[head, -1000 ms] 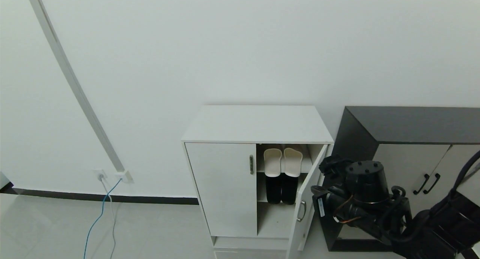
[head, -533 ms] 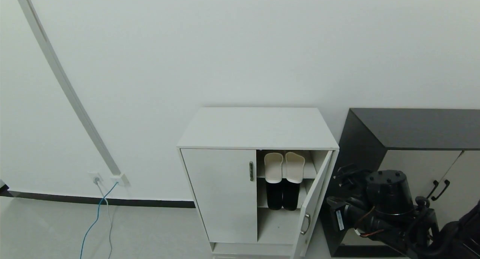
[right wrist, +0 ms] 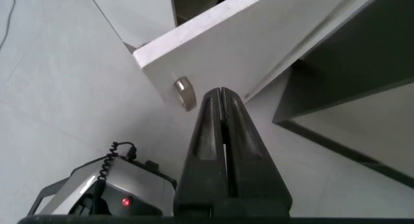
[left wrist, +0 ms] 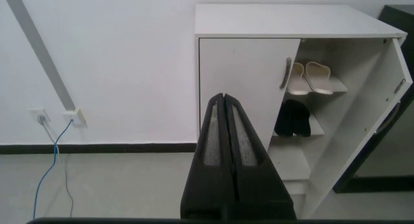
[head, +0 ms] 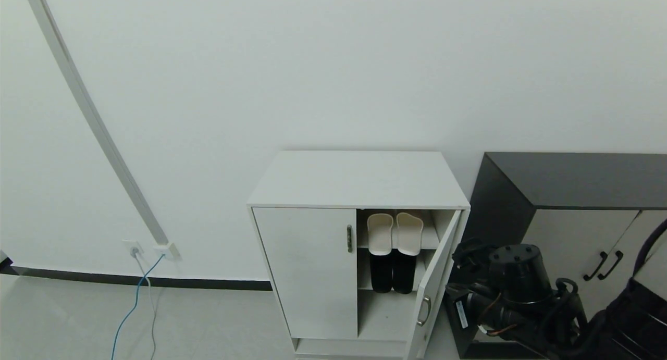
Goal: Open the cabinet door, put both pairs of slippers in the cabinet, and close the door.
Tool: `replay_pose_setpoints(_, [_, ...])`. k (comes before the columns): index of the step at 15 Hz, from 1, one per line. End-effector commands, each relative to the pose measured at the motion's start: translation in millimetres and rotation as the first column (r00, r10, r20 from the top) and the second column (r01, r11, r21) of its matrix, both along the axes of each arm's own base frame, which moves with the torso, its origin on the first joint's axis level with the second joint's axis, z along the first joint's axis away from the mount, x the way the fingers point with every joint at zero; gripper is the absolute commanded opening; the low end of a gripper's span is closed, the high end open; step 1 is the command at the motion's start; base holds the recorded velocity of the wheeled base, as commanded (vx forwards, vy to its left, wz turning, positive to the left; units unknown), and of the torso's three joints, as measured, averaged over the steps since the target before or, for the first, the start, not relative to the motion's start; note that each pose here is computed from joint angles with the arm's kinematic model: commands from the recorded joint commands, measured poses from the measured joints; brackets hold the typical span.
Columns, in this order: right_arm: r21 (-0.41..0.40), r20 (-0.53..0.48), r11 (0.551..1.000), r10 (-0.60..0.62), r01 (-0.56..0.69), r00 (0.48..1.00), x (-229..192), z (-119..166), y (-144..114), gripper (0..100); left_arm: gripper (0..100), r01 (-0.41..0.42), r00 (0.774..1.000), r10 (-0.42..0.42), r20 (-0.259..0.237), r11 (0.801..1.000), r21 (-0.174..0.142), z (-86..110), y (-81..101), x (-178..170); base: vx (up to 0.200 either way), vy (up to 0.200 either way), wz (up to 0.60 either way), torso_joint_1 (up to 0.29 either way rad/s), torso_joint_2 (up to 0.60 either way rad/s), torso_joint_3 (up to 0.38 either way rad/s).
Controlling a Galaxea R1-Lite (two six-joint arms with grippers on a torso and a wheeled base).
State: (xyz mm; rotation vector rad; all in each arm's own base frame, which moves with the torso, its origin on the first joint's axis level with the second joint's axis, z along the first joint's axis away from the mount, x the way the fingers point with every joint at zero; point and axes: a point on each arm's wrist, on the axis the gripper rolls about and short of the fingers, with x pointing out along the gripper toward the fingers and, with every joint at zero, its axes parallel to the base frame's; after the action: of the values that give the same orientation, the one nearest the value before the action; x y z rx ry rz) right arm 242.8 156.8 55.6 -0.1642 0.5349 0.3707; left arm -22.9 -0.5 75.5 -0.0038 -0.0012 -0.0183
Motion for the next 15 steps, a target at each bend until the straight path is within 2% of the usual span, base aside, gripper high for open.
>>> replay_pose_setpoints(1, [-0.016, -0.028, 1.0, 0.002, -0.002, 1.0, 7, -13, 5, 0, 0, 0.0, 1.0, 0.0, -0.001, 1.0, -0.001, 0.0, 0.0, 0, 0.0, 0.0, 0.0, 0.0, 0.0, 0.0])
replay_pose_setpoints(15, [0.052, 0.042, 0.999, 0.001, -0.003, 0.999, 78, -54, 58, 0, 0, 0.002, 1.0, -0.002, -0.001, 1.0, 0.002, 0.0, 0.0, 0, 0.0, 0.0, 0.0, 0.0, 0.0, 0.0])
